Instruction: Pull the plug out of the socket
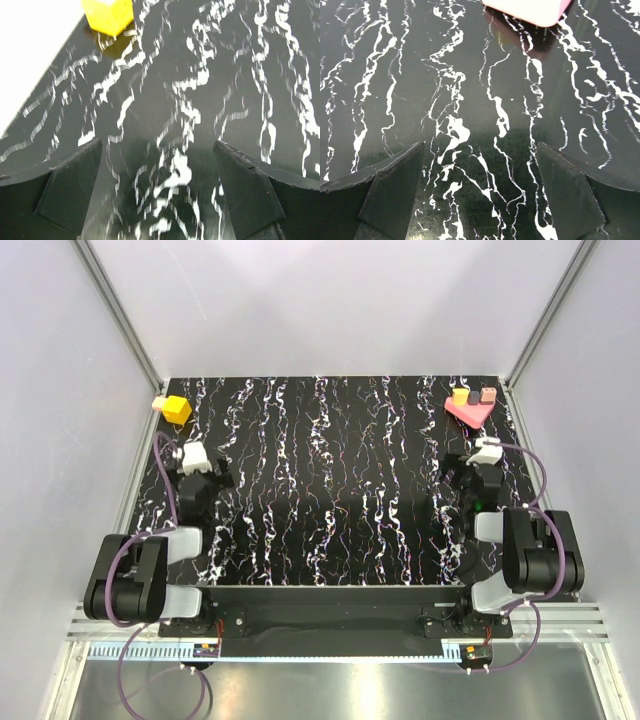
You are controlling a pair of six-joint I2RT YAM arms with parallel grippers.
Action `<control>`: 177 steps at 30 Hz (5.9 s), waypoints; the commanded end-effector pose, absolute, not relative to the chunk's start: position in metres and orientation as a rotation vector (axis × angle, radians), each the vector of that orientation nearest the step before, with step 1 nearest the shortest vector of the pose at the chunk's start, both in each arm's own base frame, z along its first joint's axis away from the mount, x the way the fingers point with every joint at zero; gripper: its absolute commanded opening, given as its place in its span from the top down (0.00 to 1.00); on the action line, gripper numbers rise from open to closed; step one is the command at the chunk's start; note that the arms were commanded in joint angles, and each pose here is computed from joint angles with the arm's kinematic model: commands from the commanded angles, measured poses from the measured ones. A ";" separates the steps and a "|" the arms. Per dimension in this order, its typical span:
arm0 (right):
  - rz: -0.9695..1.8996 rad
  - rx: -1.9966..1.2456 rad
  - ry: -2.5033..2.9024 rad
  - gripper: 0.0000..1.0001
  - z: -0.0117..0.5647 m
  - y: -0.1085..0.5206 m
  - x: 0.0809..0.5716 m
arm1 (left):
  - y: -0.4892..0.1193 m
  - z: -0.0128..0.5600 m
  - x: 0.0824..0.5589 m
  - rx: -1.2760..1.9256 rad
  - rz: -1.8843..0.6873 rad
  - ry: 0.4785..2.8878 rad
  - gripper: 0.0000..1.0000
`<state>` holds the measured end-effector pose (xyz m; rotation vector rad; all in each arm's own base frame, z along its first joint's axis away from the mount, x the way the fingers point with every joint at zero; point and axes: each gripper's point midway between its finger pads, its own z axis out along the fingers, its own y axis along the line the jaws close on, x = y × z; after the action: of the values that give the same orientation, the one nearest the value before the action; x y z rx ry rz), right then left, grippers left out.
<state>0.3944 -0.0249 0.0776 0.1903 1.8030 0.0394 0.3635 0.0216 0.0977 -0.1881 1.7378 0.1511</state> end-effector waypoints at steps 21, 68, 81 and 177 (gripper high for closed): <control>0.668 0.348 1.799 0.00 0.181 0.064 0.442 | 0.094 0.197 0.434 -0.807 0.369 1.671 0.01; 1.076 -0.069 1.604 0.00 0.160 0.133 0.456 | 0.178 0.129 0.606 -0.066 0.049 2.072 0.04; 1.088 -0.083 1.597 0.00 0.162 0.135 0.456 | 0.173 0.118 0.624 -0.042 0.004 2.074 0.07; 0.791 -0.038 1.970 0.00 0.144 0.229 0.440 | 0.061 0.168 0.505 -0.201 -0.053 2.154 1.00</control>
<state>0.4412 0.2286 0.1175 -0.0434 2.0046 0.8878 0.5154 0.0756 0.0930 -0.0931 2.3395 -0.0229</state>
